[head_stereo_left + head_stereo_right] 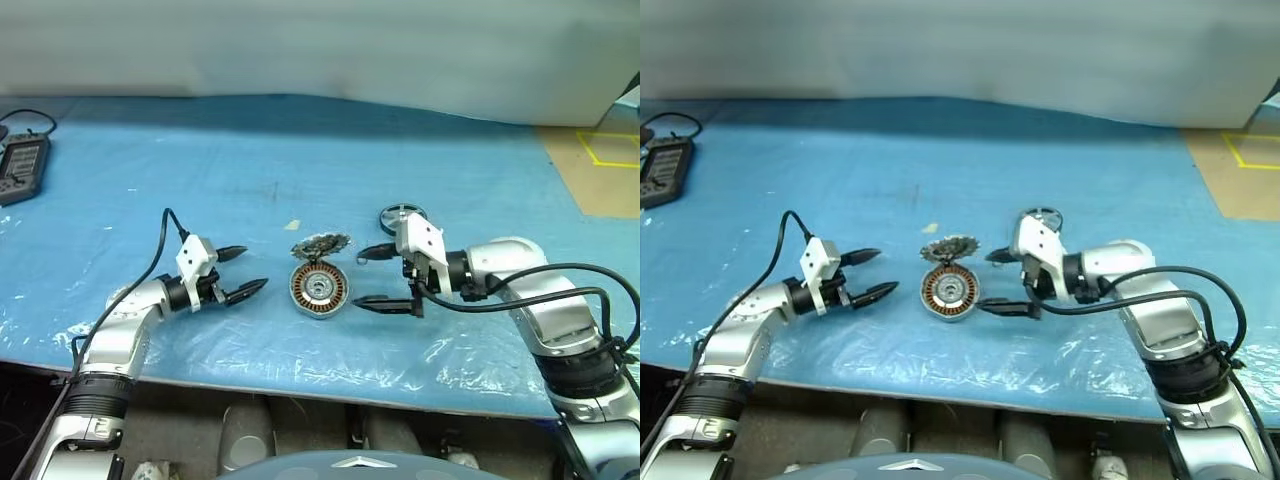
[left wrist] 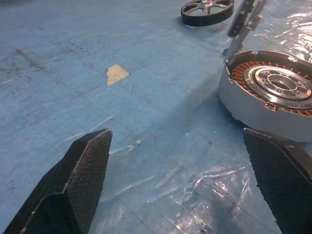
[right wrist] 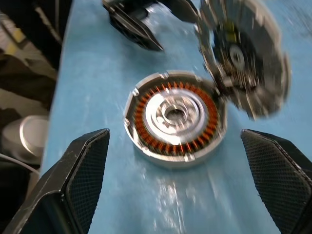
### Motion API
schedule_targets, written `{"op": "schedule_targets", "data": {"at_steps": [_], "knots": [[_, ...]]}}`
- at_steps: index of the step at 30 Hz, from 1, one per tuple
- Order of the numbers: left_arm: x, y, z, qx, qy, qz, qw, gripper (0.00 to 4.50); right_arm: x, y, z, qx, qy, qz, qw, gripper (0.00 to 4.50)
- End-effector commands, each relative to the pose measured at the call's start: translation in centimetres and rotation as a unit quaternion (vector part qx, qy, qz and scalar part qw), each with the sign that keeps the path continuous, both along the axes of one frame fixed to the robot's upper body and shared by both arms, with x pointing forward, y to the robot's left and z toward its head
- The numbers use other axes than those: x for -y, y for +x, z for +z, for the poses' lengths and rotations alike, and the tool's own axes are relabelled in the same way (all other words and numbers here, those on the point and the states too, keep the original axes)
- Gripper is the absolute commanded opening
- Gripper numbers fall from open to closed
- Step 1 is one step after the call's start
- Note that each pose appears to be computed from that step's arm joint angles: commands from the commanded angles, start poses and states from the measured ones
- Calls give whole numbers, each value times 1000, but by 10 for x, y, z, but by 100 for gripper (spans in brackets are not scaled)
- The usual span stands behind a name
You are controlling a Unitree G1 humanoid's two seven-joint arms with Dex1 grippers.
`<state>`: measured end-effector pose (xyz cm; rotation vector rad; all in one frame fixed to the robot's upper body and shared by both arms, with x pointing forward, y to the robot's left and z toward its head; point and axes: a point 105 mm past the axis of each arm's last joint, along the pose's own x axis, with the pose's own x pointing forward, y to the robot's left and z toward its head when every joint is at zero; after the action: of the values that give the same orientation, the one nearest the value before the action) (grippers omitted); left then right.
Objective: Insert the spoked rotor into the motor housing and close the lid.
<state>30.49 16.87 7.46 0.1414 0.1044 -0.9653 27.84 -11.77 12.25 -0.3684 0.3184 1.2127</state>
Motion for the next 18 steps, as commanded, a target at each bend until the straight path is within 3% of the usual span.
{"op": "schedule_targets", "data": {"at_steps": [1,6,18], "knots": [[4,0,5,12,-2,-18,1000,450,17,28,5,49,57,-91,993,448],[11,-3,2,11,-5,-33,999,450,30,47,-35,42,36,-147,988,448],[14,-7,5,17,-11,-29,999,450,12,53,-56,31,39,-121,991,448]]}}
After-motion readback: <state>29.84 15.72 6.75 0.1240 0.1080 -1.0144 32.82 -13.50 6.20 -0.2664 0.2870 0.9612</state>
